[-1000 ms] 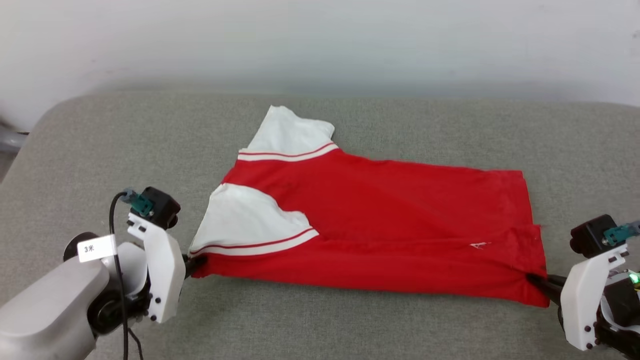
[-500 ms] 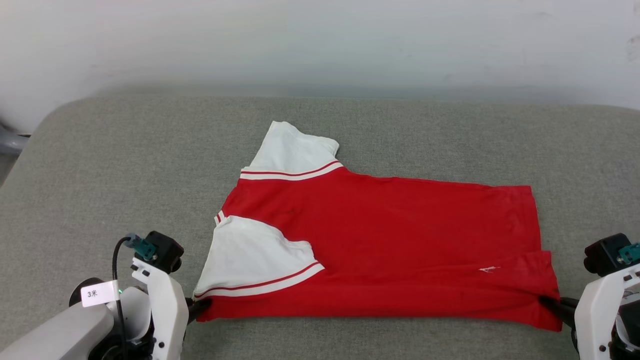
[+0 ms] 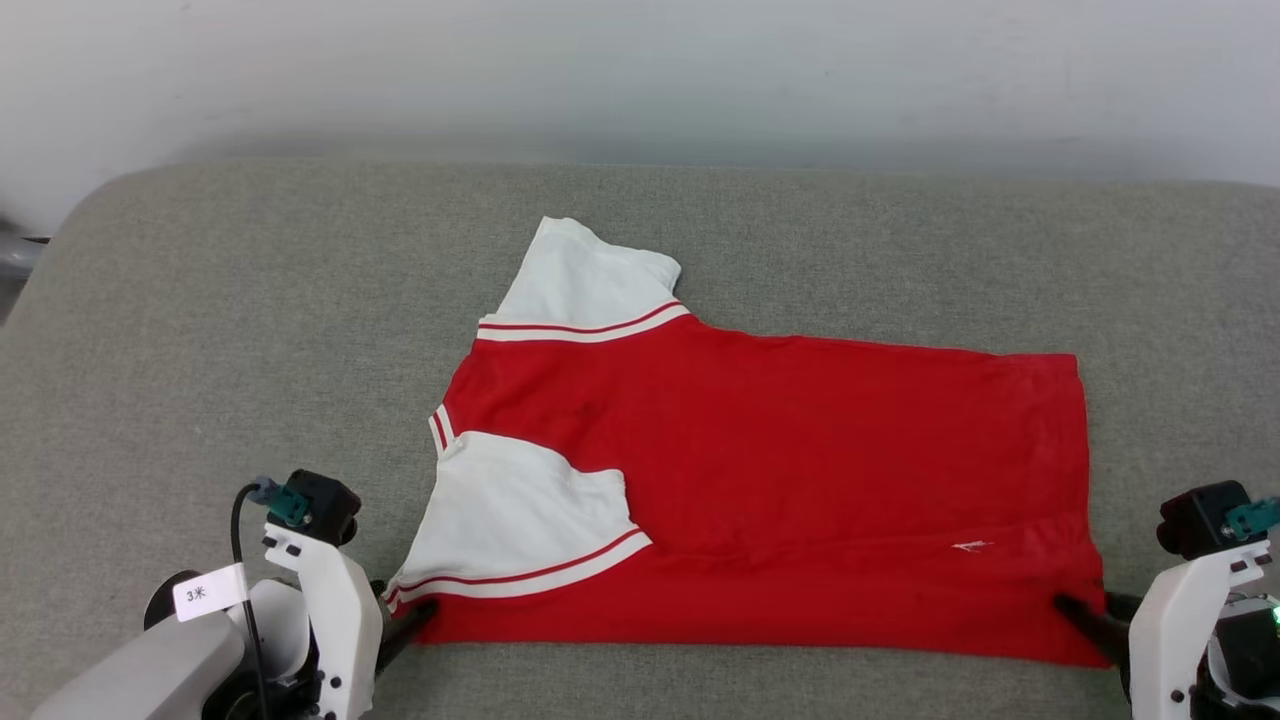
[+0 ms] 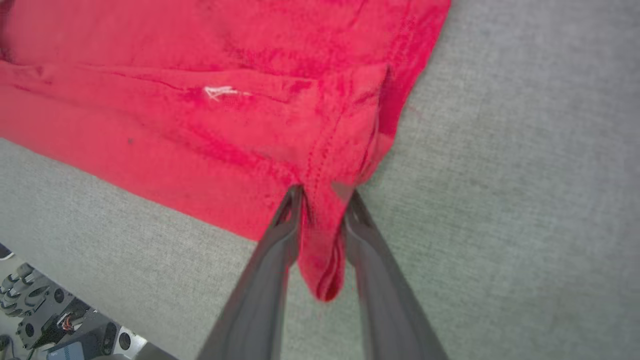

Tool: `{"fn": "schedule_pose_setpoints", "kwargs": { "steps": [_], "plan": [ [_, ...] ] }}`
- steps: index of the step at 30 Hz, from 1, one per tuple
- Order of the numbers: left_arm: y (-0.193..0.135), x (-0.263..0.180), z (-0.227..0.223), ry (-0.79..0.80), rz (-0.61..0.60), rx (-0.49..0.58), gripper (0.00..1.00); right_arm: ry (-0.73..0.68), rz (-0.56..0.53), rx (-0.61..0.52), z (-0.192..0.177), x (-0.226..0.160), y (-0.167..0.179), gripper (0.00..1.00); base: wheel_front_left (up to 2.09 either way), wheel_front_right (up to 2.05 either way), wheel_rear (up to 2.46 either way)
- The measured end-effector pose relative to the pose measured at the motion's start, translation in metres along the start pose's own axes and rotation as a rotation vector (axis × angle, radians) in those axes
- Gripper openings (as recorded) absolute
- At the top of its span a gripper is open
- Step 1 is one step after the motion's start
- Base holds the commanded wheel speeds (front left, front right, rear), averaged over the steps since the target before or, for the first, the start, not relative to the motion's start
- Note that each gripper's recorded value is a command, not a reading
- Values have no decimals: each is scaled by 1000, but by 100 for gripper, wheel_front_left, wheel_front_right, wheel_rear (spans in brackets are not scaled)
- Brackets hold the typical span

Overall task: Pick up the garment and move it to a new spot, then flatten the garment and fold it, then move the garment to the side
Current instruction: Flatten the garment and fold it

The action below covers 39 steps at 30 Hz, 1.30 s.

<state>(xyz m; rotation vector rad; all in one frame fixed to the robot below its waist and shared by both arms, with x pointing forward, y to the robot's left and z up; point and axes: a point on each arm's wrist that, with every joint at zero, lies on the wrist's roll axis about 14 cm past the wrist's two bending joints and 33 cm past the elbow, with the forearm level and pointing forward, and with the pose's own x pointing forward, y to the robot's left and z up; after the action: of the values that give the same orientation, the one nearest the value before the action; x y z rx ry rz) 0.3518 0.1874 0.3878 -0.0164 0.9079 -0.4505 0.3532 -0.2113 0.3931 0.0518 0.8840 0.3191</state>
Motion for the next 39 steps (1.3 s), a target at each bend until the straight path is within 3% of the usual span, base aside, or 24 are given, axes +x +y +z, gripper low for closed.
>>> {"fn": "schedule_pose_setpoints", "kwargs": {
  "steps": [2, 7, 16, 17, 19, 26, 39],
  "plan": [
    [1, -3, 3, -21, 5, 3, 100, -48, -7, -3, 8, -2, -1, 100, 0, 0, 0],
    [12, -26, 34, -152, 49, 58, 100, -328, -53, -22, 53, -27, -6, 100, 0, 0, 0],
    [22, -48, 134, -443, 142, 185, 100, -795, -163, -48, 121, -77, -6, 100, 0, 0, 0],
    [19, -44, 164, -494, 141, 208, 100, -894, -194, -61, 134, -89, -3, 100, 0, 0, 0],
    [20, -40, 184, -518, 145, 224, 100, -947, -212, -78, 141, -95, 0, 100, 0, 0, 0],
    [19, 5, 231, -461, 101, 247, 100, -986, -243, -86, 144, -86, 6, 100, 0, 0, 0],
    [29, 121, 233, -15, 29, 199, 100, -885, -308, -80, 133, -37, -21, 100, 0, 0, 0]
  ]
}}
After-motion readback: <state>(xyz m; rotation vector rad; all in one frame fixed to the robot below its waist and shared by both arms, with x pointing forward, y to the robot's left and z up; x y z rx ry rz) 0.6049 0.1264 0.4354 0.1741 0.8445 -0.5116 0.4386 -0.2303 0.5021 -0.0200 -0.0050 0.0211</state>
